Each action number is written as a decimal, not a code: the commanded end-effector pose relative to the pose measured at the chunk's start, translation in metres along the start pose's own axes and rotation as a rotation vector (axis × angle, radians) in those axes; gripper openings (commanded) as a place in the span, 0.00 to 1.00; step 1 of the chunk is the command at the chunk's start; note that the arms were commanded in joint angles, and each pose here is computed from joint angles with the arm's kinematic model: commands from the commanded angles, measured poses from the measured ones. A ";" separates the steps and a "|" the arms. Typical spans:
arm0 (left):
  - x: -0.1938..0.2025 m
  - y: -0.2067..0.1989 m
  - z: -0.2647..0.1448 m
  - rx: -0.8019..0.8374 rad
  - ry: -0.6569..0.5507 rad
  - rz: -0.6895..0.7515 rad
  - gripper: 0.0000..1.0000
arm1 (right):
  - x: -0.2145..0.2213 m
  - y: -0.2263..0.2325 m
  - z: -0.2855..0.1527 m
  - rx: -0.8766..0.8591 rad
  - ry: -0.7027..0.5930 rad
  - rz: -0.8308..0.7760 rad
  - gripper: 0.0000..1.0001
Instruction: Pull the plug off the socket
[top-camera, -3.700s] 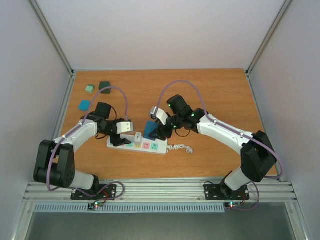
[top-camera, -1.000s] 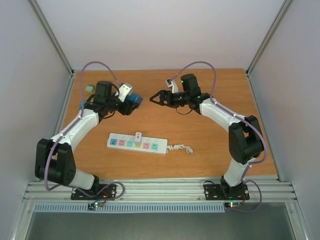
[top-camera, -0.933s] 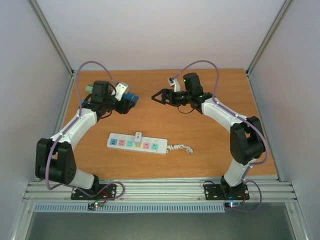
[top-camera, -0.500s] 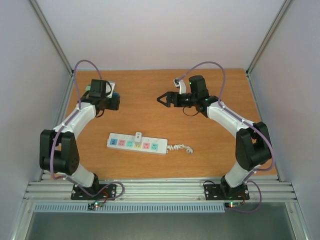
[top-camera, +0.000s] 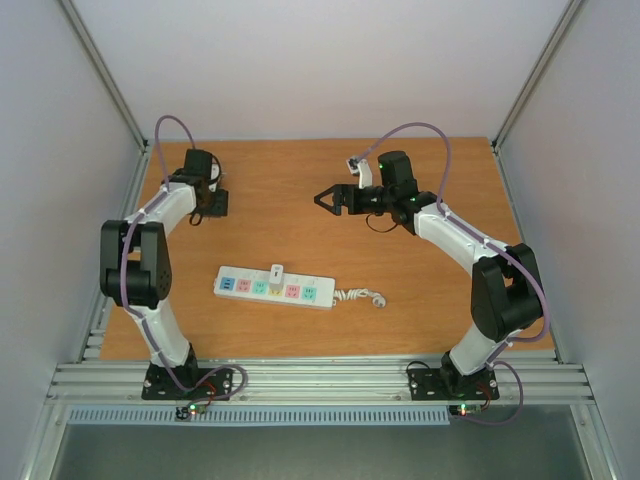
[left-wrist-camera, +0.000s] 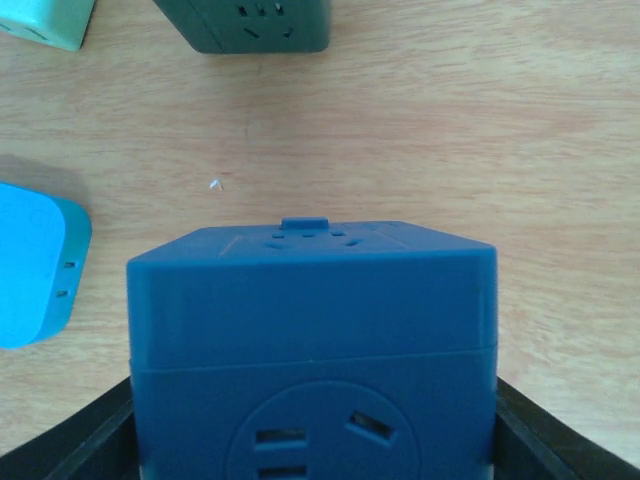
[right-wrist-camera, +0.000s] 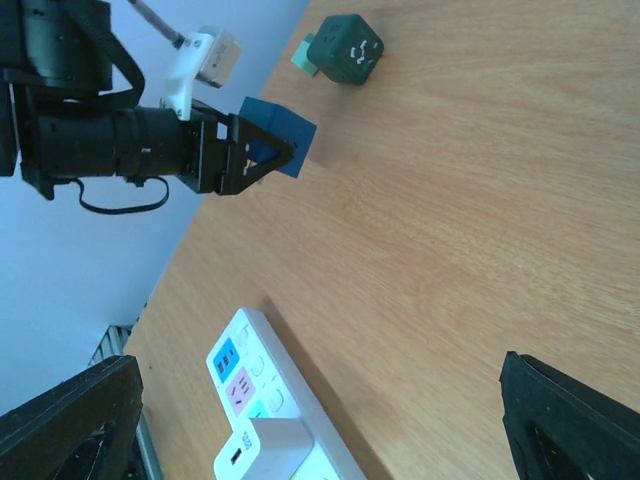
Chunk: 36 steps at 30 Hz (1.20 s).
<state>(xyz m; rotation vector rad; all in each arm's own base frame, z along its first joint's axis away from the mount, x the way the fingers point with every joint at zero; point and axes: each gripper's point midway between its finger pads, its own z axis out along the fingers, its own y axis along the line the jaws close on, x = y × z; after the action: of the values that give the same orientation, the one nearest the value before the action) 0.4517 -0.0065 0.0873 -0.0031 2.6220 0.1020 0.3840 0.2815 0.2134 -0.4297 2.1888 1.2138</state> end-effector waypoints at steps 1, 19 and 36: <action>-0.018 0.009 0.005 -0.024 -0.015 -0.025 0.14 | 0.001 0.000 -0.002 -0.005 -0.004 -0.029 0.99; -0.015 0.034 0.049 0.062 0.067 -0.057 0.31 | 0.009 -0.001 0.002 -0.032 0.031 -0.026 0.99; -0.044 0.034 0.000 0.094 -0.042 0.003 1.00 | 0.025 0.013 0.000 -0.121 0.103 -0.080 0.99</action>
<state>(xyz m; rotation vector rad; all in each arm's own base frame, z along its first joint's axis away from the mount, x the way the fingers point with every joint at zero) 0.4776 0.0276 0.0554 -0.0163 2.7130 -0.0172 0.3701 0.2863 0.2085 -0.5509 2.1784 1.2642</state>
